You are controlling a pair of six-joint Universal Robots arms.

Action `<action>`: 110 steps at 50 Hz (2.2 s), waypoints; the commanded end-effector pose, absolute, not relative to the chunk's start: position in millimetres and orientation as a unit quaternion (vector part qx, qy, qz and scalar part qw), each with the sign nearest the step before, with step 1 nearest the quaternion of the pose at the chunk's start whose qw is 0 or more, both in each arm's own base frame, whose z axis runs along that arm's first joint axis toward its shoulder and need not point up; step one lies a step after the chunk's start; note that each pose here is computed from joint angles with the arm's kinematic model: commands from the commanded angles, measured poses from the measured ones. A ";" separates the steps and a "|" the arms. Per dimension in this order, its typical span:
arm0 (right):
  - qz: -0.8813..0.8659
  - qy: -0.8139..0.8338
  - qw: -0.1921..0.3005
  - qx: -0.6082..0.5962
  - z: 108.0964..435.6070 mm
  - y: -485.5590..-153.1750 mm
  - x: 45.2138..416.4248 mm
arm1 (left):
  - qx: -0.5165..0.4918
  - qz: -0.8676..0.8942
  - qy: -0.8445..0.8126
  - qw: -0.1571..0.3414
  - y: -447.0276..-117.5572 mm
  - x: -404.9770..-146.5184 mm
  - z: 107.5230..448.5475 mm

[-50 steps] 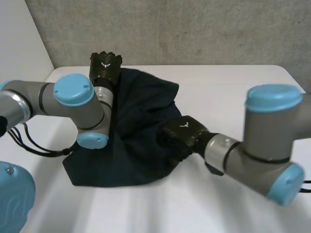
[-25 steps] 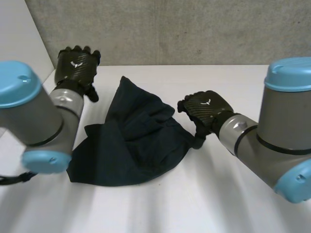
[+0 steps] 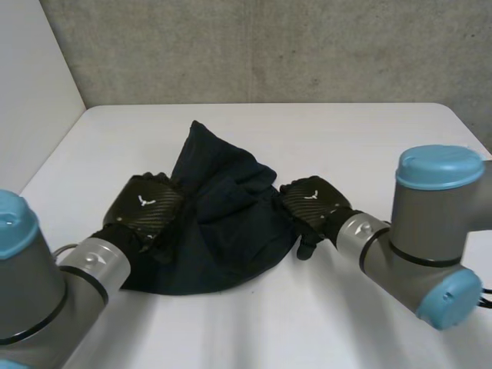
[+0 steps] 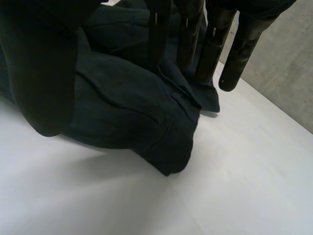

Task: Fold the shorts.

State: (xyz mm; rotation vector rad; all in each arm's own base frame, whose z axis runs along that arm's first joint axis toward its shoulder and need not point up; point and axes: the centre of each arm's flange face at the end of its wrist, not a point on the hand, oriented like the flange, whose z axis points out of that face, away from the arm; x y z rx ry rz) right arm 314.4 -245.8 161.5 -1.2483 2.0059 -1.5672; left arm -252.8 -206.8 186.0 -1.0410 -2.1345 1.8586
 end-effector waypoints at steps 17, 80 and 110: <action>-0.546 0.672 0.124 -0.485 114.9 -282.5 338.1 | -0.379 0.604 -0.700 -0.030 -255.1 -274.6 151.9; -0.820 0.481 -0.007 -0.310 329.6 -365.3 339.4 | -0.158 0.848 -0.505 -0.035 -359.9 -311.7 334.0; -0.724 0.581 0.009 -0.373 237.9 -333.2 326.4 | -0.208 0.785 -0.584 -0.008 -282.9 -299.6 242.5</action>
